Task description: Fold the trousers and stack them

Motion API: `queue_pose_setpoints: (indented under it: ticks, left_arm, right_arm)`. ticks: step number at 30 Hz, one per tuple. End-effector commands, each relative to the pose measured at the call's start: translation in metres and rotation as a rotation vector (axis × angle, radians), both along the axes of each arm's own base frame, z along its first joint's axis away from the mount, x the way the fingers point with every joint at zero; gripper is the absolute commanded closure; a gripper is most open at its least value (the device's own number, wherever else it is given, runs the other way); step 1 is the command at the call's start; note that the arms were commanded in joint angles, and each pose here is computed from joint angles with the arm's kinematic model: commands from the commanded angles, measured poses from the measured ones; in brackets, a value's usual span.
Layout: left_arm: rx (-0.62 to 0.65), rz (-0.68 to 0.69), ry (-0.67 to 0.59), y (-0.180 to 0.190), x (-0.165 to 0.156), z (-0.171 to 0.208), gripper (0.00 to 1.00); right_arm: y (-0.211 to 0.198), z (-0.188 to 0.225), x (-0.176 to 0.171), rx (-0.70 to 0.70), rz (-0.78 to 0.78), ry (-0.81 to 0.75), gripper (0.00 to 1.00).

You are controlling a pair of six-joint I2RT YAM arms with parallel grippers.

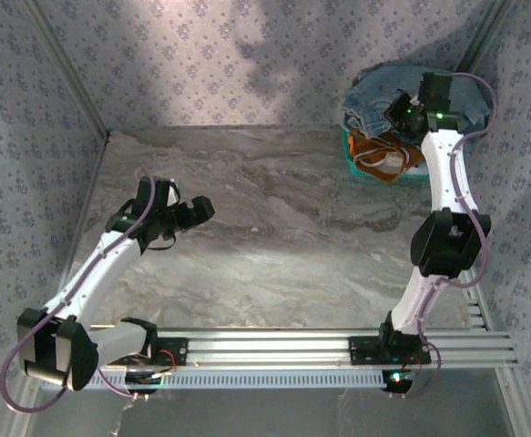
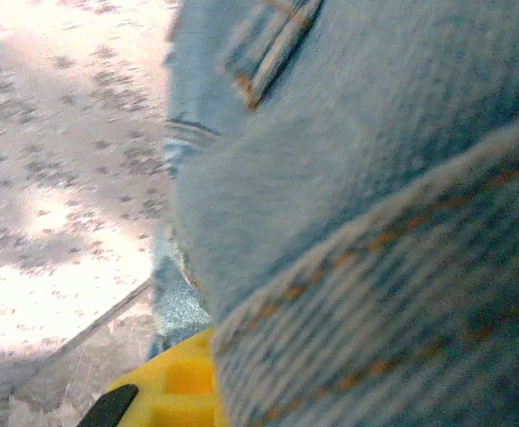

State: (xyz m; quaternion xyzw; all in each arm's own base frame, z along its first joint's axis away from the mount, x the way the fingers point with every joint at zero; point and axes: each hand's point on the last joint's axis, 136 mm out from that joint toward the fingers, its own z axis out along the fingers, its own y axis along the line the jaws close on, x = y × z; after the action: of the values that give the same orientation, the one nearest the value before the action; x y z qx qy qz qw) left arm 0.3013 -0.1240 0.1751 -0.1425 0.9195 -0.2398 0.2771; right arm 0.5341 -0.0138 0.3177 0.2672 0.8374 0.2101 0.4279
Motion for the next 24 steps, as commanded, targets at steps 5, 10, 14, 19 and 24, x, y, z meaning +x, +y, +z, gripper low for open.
queue_pose_setpoints:
  ticks: [5,10,14,19,24]
  left_arm:
    - [0.060,0.076,-0.182,0.023,0.000,0.067,0.03]
    - [0.058,0.197,-0.257,0.050,-0.002,0.101,0.05]
    - [0.002,0.308,-0.310,0.074,-0.010,0.125,0.06]
    - [0.032,0.448,-0.319,0.114,-0.037,0.140,0.02]
    - [0.079,0.512,-0.327,0.135,-0.053,0.146,0.00]
  right_arm:
    - [0.098,0.171,-0.094,-0.110,0.257,-0.384,1.00]
    - [0.204,0.197,-0.172,-0.101,0.518,-0.466,1.00]
    - [0.311,0.151,-0.219,0.005,0.770,-0.384,1.00]
    - [0.367,0.089,-0.237,0.056,0.959,-0.149,0.40]
    - [0.329,0.083,-0.230,-0.014,0.863,-0.134,0.28]
